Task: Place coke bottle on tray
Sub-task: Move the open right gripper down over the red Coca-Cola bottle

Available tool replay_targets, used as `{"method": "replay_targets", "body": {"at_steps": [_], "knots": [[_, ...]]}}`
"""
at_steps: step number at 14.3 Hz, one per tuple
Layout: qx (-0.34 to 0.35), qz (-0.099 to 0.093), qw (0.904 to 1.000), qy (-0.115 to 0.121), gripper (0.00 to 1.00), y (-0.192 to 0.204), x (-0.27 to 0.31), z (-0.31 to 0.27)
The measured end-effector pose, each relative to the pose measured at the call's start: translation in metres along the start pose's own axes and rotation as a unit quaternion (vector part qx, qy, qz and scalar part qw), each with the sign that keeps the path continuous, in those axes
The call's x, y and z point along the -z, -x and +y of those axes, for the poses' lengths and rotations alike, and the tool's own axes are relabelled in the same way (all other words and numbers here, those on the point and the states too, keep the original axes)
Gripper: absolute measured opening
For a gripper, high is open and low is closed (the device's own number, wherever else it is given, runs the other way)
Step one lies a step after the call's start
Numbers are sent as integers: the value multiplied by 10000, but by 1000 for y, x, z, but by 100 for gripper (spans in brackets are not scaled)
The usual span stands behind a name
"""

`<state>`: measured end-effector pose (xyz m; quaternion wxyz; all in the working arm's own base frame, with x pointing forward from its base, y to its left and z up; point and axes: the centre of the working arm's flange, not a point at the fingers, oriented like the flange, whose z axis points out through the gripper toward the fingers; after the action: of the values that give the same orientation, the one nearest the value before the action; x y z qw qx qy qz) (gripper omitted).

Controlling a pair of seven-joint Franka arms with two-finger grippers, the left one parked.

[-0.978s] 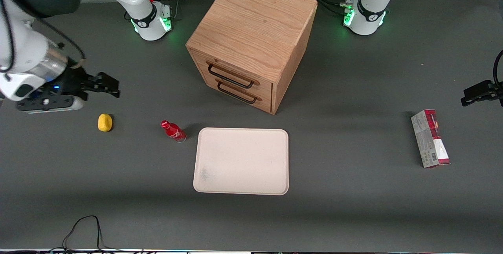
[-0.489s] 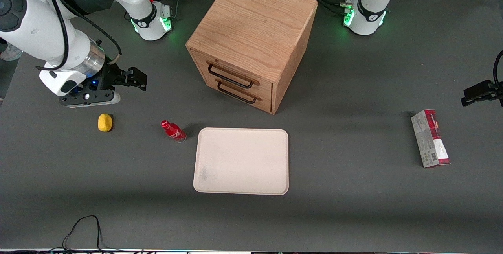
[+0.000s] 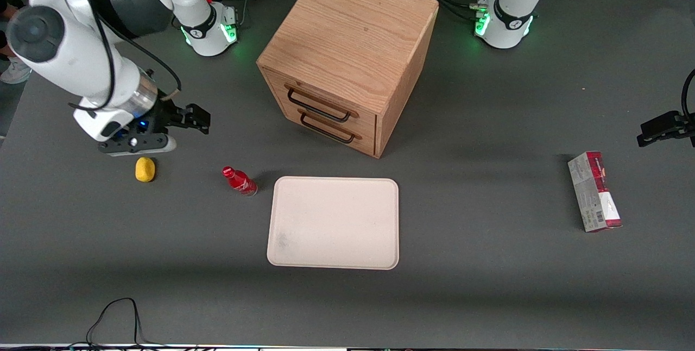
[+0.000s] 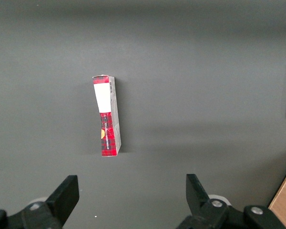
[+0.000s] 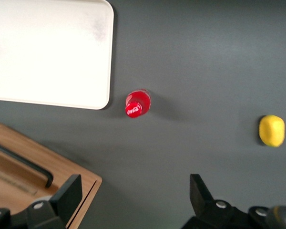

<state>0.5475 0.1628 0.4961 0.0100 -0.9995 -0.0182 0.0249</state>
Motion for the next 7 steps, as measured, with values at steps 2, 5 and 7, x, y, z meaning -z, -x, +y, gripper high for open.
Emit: {"method": "replay_targets", "body": {"at_steps": [2, 5, 7], "knots": [[7, 50, 10000, -4, 100, -3, -31, -2], [54, 118, 9999, -5, 100, -9, -63, -9], [53, 163, 9999, -5, 100, -14, -84, -10]]}}
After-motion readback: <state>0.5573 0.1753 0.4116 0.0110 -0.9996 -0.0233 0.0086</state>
